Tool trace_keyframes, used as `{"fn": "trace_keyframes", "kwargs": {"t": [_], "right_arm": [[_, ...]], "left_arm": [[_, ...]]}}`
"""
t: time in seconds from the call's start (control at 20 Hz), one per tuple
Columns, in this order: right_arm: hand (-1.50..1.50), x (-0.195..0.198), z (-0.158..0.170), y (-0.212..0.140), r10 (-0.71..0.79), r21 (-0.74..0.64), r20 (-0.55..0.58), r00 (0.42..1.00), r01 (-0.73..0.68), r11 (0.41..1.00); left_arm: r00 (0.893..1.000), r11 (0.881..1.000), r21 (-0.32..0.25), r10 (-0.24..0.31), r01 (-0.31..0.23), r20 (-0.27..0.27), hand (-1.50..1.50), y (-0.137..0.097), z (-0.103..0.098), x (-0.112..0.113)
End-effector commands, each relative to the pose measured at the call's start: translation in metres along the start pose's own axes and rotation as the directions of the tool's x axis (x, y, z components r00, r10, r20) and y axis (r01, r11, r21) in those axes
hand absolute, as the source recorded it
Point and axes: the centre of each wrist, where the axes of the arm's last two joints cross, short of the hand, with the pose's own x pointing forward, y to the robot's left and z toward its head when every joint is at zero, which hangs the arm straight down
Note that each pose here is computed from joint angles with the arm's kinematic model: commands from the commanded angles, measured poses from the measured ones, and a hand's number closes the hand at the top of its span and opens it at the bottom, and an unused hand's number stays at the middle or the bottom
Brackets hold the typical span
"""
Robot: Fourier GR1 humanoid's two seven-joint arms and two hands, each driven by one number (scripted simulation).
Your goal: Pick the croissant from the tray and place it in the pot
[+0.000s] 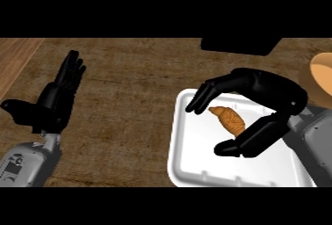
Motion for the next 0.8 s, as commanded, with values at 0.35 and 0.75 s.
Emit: {"fn": "trace_keyframes", "kwargs": {"t": [0.35, 0.75], "right_arm": [[-1.5, 0.058, 0.004, -0.063, 0.257, 0.415, 0.177, 0.95, -0.309, 0.856], [-1.5, 0.075, -0.016, -0.03, 0.481, 0.604, 0.178, 0.858, -0.481, 0.635]], "left_arm": [[0.991, 0.994, -0.015, 0.112, -0.111, 0.078, 0.0, -0.013, -0.01, 0.01], [0.991, 0.994, -0.005, 0.111, -0.111, 0.076, 0.0, -0.009, -0.011, 0.001]]}}
